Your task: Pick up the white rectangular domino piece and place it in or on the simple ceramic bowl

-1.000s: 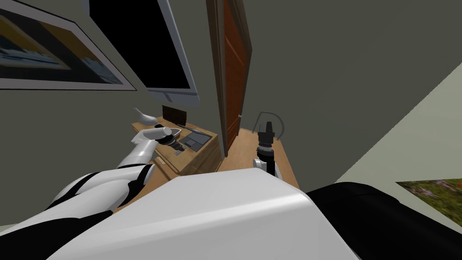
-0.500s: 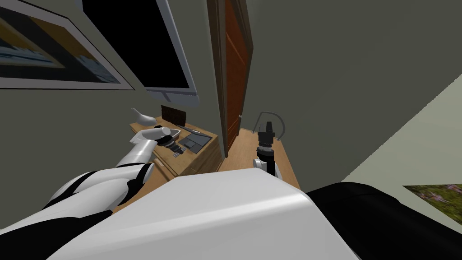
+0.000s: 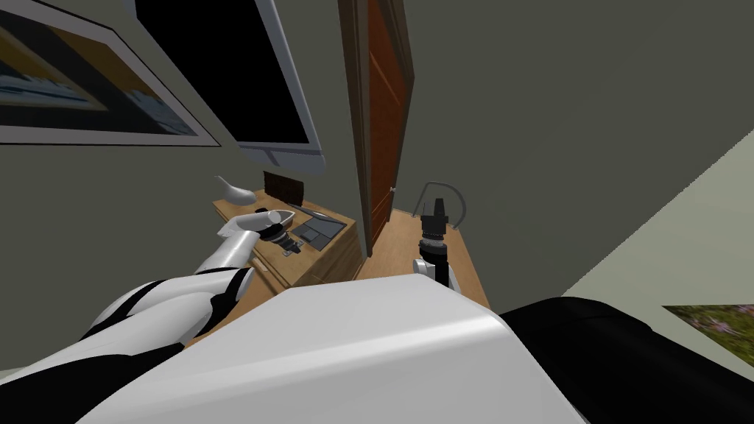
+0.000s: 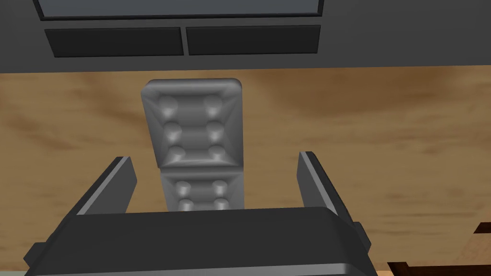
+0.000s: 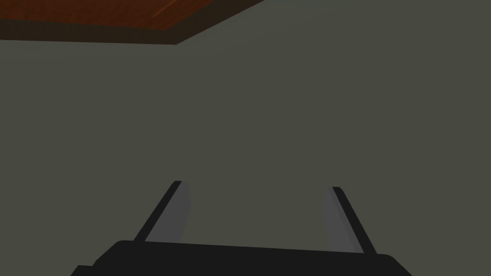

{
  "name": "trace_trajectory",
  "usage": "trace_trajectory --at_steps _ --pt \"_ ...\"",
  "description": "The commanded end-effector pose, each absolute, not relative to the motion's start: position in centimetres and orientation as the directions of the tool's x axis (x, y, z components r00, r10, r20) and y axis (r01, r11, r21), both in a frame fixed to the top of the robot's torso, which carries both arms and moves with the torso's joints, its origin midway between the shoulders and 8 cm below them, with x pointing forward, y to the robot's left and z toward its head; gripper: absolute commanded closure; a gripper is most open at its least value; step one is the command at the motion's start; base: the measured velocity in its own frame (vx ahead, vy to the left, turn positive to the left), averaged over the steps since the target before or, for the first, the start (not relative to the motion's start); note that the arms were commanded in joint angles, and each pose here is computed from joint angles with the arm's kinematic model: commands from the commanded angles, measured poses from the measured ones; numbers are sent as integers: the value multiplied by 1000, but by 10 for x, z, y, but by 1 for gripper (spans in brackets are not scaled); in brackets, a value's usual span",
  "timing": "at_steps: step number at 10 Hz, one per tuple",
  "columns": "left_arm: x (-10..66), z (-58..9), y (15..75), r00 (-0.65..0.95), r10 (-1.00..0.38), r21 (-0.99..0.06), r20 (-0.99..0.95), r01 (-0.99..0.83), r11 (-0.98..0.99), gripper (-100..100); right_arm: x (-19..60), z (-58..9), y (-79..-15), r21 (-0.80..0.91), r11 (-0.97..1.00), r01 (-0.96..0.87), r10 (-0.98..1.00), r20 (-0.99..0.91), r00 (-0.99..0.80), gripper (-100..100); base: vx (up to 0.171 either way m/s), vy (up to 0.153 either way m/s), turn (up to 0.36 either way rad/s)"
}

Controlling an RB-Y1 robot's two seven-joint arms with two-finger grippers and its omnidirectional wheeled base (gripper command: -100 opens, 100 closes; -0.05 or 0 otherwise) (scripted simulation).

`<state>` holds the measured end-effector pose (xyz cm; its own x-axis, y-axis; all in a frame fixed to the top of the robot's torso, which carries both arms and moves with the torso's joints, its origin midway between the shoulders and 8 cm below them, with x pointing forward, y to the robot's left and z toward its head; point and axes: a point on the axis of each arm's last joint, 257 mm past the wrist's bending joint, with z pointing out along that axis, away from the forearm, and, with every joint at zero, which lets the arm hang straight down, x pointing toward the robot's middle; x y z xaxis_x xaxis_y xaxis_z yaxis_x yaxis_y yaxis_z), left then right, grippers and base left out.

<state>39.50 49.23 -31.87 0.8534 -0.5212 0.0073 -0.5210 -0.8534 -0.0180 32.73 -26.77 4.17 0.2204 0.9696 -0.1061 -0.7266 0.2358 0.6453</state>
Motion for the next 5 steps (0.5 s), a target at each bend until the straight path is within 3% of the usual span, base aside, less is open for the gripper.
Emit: trace_trajectory --at_steps 1,2,5 --pt "395 -319 492 853 -521 -18 7 -521 -853 -100 327 42 -268 645 236 -727 970 -106 220 0 0 0 0" --pt "395 -319 492 853 -522 -19 8 -522 -853 100 327 42 -268 645 236 -727 970 -106 220 0 0 0 0" --pt "396 -319 492 853 -521 -20 9 -521 -853 100 327 42 -268 645 236 -727 970 -106 220 0 0 0 0"
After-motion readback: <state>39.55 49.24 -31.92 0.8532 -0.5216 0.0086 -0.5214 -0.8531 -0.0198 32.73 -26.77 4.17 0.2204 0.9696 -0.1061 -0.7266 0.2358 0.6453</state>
